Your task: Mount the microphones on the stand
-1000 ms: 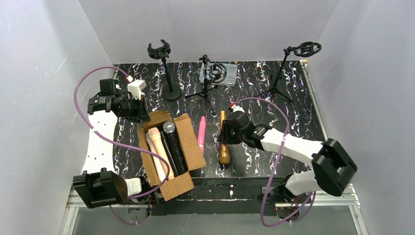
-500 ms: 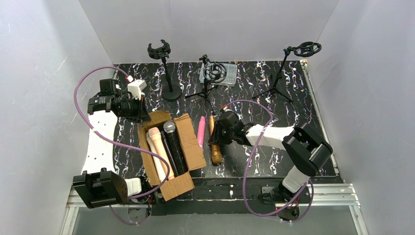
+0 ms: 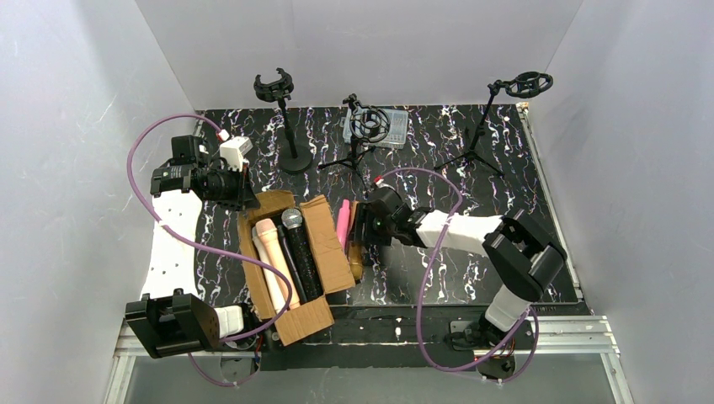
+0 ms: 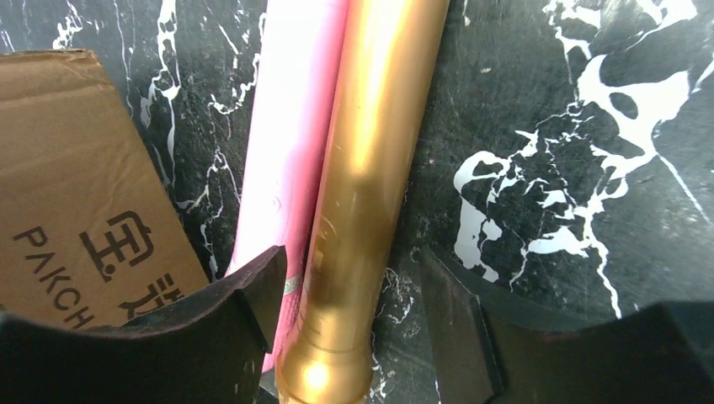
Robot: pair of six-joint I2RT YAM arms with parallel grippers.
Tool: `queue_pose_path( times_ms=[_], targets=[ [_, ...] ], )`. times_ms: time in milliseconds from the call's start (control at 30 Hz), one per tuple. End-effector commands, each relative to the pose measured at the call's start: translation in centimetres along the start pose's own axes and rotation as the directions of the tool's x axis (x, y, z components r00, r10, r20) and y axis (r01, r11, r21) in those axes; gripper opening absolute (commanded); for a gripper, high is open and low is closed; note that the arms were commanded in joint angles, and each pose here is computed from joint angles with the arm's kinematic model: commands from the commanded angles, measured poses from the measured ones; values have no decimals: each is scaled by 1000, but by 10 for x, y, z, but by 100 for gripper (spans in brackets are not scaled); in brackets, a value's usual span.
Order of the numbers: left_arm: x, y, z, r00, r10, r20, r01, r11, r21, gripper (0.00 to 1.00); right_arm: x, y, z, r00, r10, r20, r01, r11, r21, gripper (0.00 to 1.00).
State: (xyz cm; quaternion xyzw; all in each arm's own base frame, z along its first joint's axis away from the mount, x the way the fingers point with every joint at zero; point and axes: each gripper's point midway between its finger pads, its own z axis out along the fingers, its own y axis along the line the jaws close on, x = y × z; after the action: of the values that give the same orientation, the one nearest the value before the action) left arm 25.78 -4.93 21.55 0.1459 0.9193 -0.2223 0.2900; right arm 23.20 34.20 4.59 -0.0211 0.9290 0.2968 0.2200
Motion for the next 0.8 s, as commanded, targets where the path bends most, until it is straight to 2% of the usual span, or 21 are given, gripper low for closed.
queue_pose_path(
  times_ms=[0,167,300,400,500,633,767],
  targets=[
    [-14,-21,-12,997,19,75,-24,998,61,0,-43,36,-40,992,-58,115,61,998,-25,66],
    [-14,-23,-12,997,13,81,-18,998,68,0,-87,75,-97,956,-108,275,128,990,-57,61],
    [-20,-24,-16,995,0,96,-6,998,63,0,-90,119,-129,915,-215,341,247,968,-52,60],
    [-24,-28,-20,994,-9,107,2,998,66,0,-69,155,-138,886,-293,358,337,940,-64,60],
    [-25,-30,-24,994,-28,106,22,998,62,0,-28,196,-134,862,-382,332,439,891,-116,60],
    [-25,-33,-30,993,-38,110,32,998,57,0,19,223,-107,833,-486,264,535,829,-161,62],
    [-23,-33,-33,993,-36,112,32,999,35,0,38,235,-90,818,-521,243,566,802,-190,64]
  ],
)
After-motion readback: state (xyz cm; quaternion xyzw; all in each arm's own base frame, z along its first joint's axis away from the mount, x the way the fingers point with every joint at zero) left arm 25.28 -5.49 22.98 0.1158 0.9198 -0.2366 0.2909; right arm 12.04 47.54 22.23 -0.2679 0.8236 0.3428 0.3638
